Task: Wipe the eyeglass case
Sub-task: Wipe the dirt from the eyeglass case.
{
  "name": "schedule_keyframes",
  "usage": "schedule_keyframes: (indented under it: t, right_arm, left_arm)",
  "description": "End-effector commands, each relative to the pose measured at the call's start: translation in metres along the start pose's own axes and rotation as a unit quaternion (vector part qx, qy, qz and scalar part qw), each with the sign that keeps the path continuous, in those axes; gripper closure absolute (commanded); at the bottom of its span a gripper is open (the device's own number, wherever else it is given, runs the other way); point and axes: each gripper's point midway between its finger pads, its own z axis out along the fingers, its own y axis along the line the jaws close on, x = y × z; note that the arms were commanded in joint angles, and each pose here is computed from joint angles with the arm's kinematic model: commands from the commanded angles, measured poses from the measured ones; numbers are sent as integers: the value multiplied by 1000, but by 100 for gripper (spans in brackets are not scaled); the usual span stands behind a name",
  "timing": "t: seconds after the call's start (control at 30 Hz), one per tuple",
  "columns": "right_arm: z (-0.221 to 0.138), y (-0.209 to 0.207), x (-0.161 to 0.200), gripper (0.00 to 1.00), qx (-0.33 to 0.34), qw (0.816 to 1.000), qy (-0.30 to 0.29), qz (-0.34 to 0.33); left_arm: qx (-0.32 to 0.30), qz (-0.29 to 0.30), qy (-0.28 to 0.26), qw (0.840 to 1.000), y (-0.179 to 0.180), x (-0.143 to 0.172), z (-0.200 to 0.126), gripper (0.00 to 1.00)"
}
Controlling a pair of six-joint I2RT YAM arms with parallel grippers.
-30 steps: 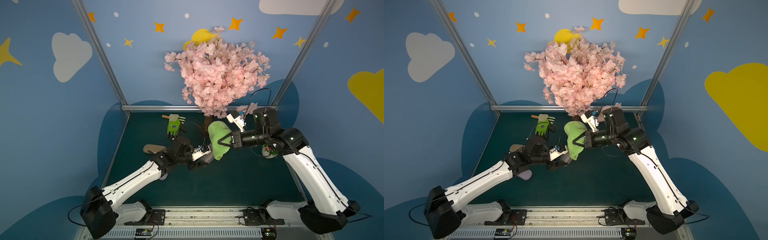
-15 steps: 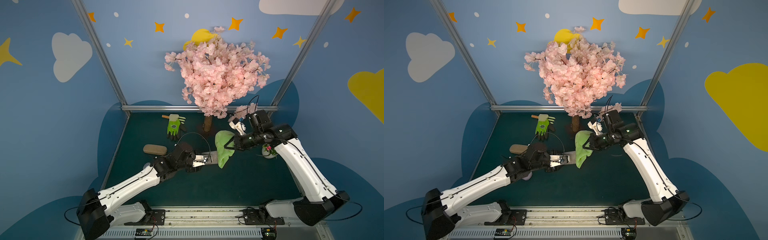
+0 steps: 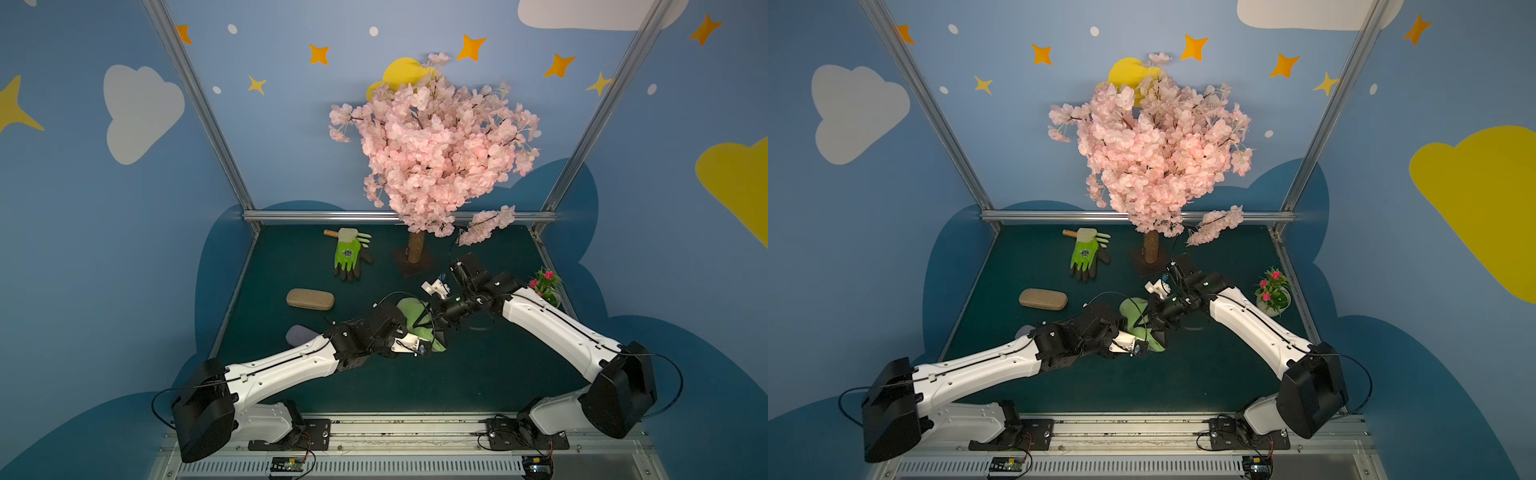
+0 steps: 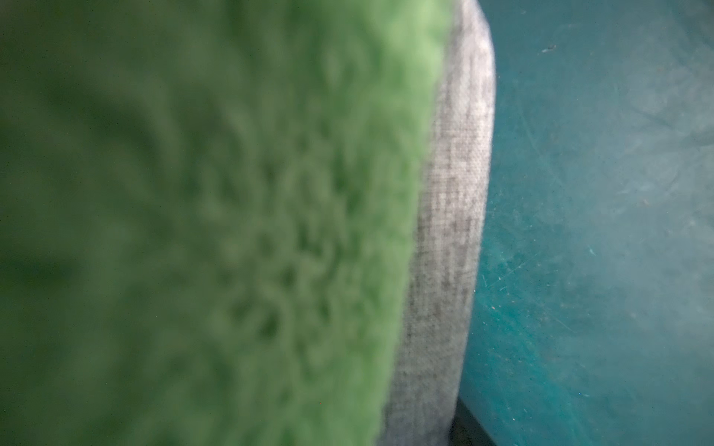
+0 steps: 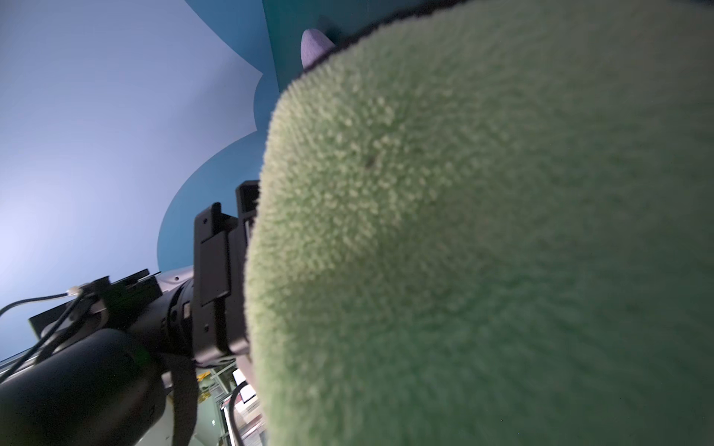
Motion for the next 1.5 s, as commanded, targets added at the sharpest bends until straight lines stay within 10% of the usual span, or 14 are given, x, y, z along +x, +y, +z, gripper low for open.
schedule_keyframes:
  t: [0.0, 0.3, 0.6, 0.87, 1.03, 1.3, 1.47]
  right_arm:
    - [-26, -34, 9, 100, 27, 999, 12, 30]
    - [-85, 18, 1, 100, 51, 996, -56, -46]
    - [1, 43, 18, 100, -43, 998, 11, -36]
    - [-93, -45, -6, 100, 92, 991, -96, 14]
    - [-122, 14, -10, 100, 79, 986, -139, -51]
    - [-47, 78, -3, 100, -51, 992, -72, -87]
    - [-42, 3, -23, 100, -31, 997, -70, -4]
  left_arm:
    - [-94, -52, -21, 994, 58, -9, -20, 97]
    - [-68, -100, -8, 993, 47, 4, -21, 97]
    - [-76, -147, -34, 986, 66, -10, -22, 97]
    - [-93, -238, -60, 965, 83, 9, -50, 97]
    - [-35, -290, -76, 953, 74, -2, -51, 97]
    - [28, -331, -80, 940, 55, -12, -29, 97]
    - [67, -391, -93, 913, 51, -13, -33, 97]
